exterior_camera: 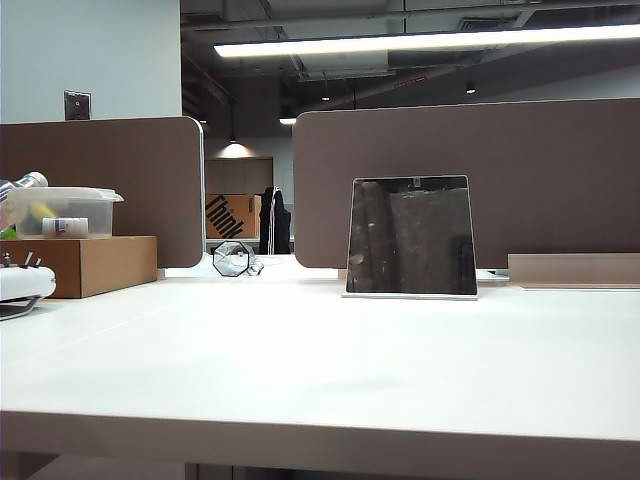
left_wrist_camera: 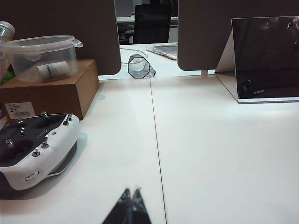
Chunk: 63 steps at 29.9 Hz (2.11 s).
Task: Push the center of the mirror on the table forward to move it for a short distance.
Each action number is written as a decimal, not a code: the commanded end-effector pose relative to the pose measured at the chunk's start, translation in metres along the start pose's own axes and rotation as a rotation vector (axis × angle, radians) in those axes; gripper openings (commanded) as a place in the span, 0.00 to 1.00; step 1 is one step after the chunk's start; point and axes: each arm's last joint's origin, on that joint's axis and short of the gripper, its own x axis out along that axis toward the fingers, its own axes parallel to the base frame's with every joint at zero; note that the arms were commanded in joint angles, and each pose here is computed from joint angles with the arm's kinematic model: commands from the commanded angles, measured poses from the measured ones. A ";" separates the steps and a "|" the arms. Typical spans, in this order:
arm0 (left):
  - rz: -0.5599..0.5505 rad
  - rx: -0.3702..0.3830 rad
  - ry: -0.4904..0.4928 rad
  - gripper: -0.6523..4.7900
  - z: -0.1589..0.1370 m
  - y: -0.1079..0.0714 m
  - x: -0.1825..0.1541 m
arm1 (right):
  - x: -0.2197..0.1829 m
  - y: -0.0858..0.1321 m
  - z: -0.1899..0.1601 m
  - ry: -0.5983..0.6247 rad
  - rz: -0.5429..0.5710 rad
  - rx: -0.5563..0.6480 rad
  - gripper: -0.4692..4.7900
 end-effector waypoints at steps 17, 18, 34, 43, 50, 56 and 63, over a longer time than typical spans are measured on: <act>-0.005 0.002 -0.008 0.11 0.001 0.000 0.000 | -0.045 -0.009 -0.084 0.025 -0.024 -0.047 0.08; -0.005 0.002 -0.008 0.11 0.001 0.000 0.000 | -0.047 -0.009 -0.085 0.019 -0.039 -0.058 0.08; -0.004 0.002 -0.007 0.11 0.001 0.000 0.000 | -0.002 -0.036 -0.170 -0.055 -0.298 -0.158 0.08; -0.004 0.002 -0.008 0.11 0.001 0.000 0.000 | 0.011 -0.050 -0.238 -0.154 -0.295 -0.166 0.08; -0.004 0.002 -0.008 0.11 0.001 0.000 0.000 | 0.022 -0.057 -0.269 -0.194 -0.293 -0.131 0.08; -0.004 0.002 -0.007 0.11 0.001 0.000 0.000 | 0.026 -0.064 -0.284 -0.190 -0.336 -0.062 0.08; -0.004 0.002 -0.008 0.11 0.001 0.000 0.000 | 0.025 -0.068 -0.284 -0.190 -0.370 -0.050 0.08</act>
